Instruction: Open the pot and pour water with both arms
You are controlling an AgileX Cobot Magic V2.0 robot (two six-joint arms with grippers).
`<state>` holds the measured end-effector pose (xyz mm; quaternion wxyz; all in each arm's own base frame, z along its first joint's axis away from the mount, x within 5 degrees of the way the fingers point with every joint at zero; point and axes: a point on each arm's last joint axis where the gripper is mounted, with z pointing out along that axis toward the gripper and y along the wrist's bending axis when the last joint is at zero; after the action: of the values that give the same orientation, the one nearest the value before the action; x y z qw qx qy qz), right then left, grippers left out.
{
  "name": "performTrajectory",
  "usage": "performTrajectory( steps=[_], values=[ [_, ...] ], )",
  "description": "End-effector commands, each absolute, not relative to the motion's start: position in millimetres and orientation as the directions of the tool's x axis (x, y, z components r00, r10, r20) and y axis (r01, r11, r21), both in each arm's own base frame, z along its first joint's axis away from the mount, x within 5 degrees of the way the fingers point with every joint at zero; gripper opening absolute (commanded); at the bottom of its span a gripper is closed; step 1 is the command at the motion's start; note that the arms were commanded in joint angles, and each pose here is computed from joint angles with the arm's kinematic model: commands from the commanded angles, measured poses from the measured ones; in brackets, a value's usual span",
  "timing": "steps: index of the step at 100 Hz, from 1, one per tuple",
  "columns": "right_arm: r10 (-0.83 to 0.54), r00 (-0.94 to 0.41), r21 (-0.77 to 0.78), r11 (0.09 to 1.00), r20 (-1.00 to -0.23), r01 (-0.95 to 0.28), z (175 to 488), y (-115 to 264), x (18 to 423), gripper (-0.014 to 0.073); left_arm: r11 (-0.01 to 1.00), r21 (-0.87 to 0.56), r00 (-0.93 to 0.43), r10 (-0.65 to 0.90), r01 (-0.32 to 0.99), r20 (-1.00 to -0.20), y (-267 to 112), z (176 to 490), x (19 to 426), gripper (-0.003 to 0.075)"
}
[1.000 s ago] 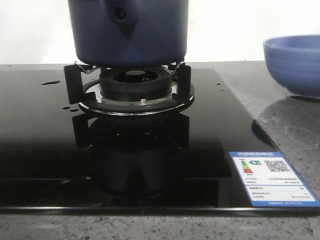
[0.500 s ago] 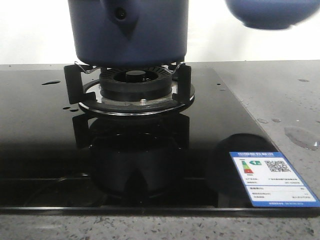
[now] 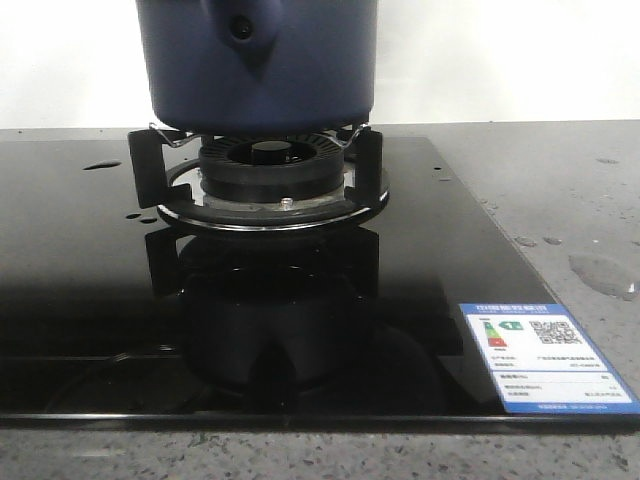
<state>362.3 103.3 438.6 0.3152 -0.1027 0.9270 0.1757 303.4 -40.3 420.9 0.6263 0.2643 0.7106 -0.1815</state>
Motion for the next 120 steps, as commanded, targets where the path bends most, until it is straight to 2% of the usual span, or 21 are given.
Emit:
performTrajectory(
  steps=[1, 37, 66, 83, 98, 120],
  values=[
    [-0.064, -0.730, 0.288, 0.893, -0.681, -0.347, 465.0, 111.6, 349.9, -0.0055, 0.818, 0.060, 0.000, 0.073, 0.573, -0.997, -39.0, 448.6, 292.6, 0.0368],
    [-0.057, -0.629, 0.289, 0.854, -0.775, -0.433, 470.9, 145.3, 361.5, -0.0055, 0.857, 0.064, -0.014, 0.083, 0.512, -0.996, -28.7, 447.4, 295.8, 0.0368],
    [-0.098, -0.460, 0.182, 0.832, -0.882, -0.524, 477.3, 170.4, 363.1, -0.0055, 0.880, 0.011, -0.052, 0.041, 0.474, -0.998, -6.8, 446.5, 295.3, 0.0368],
    [-0.101, -0.392, 0.131, 0.844, -0.914, -0.521, 465.8, 174.3, 369.2, -0.0055, 0.884, 0.010, -0.057, 0.041, 0.468, -0.998, -0.8, 446.1, 294.6, 0.0368],
    [-0.075, -0.236, 0.060, 0.853, -0.969, -0.519, 459.6, 176.3, 360.3, -0.0055, 0.882, 0.010, -0.058, 0.042, 0.471, -0.997, -0.7, 446.0, 294.4, 0.0368],
    [-0.028, -0.085, 0.016, 0.880, -0.996, -0.475, 434.7, 171.9, 344.0, -0.0055, 0.876, 0.009, -0.060, 0.043, 0.482, -0.997, -1.7, 445.7, 293.9, 0.0368]
  ],
)
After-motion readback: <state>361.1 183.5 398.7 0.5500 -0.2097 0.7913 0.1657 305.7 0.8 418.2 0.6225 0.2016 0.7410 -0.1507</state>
